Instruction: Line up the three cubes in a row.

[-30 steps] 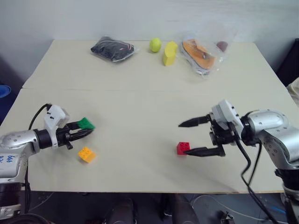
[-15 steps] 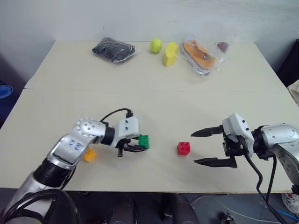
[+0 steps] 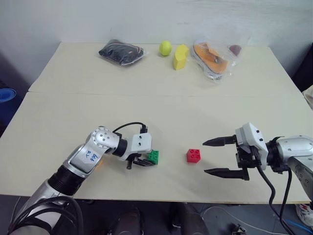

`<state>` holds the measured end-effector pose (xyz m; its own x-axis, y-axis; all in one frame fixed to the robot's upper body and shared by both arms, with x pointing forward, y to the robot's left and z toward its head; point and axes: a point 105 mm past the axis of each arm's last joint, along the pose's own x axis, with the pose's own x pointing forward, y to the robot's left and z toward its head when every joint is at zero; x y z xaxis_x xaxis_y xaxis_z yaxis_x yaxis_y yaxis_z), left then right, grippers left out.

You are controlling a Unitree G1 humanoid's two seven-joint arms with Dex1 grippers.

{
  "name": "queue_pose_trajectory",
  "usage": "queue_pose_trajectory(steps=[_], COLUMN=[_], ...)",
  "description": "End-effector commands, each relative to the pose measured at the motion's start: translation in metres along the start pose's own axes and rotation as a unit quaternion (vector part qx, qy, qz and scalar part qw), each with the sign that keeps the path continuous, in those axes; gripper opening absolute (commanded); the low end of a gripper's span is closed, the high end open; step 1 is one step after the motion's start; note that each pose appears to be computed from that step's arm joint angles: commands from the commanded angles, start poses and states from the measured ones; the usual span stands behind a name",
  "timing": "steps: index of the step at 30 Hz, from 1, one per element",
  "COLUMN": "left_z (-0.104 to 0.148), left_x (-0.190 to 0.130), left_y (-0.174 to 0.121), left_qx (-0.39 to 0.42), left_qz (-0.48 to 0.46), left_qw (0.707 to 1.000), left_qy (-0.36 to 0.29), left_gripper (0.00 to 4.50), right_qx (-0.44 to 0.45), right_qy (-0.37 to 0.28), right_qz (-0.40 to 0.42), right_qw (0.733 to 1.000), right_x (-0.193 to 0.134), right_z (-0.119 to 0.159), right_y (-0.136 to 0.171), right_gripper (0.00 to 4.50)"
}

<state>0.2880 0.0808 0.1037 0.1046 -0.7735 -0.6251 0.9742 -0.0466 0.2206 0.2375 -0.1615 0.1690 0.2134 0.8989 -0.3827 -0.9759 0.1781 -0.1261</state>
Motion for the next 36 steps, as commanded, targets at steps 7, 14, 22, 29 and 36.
queue_pose_trajectory(steps=[7, 14, 22, 29, 36], left_z=[0.006, 0.003, 0.006, 0.033, -0.009], left_x=[-0.003, -0.001, -0.016, -0.108, -0.188], left_y=[0.01, 0.013, 0.01, -0.004, -0.041], left_qx=[0.014, 0.009, 0.004, -0.051, -0.195], left_qz=[0.015, 0.014, 0.015, 0.092, 0.276], left_qw=[1.0, 1.0, 1.0, 0.993, 0.941], left_qy=[-0.009, -0.013, -0.018, -0.059, -0.023], left_gripper=[1.5, 1.5, 3.37, 4.47, 4.47], right_qx=[-0.027, -0.03, -0.031, -0.036, -0.039], right_qy=[-0.006, -0.007, -0.009, -0.013, -0.018], right_qz=[0.001, 0.003, 0.007, 0.028, 0.058], right_qw=[1.0, 1.0, 0.999, 0.999, 0.997], right_x=[-0.001, 0.002, 0.003, 0.006, 0.01], right_z=[0.012, 0.011, 0.011, 0.013, 0.013], right_y=[-0.001, -0.002, -0.002, -0.009, -0.016], right_gripper=[4.5, 4.5, 4.5, 4.5, 4.5])
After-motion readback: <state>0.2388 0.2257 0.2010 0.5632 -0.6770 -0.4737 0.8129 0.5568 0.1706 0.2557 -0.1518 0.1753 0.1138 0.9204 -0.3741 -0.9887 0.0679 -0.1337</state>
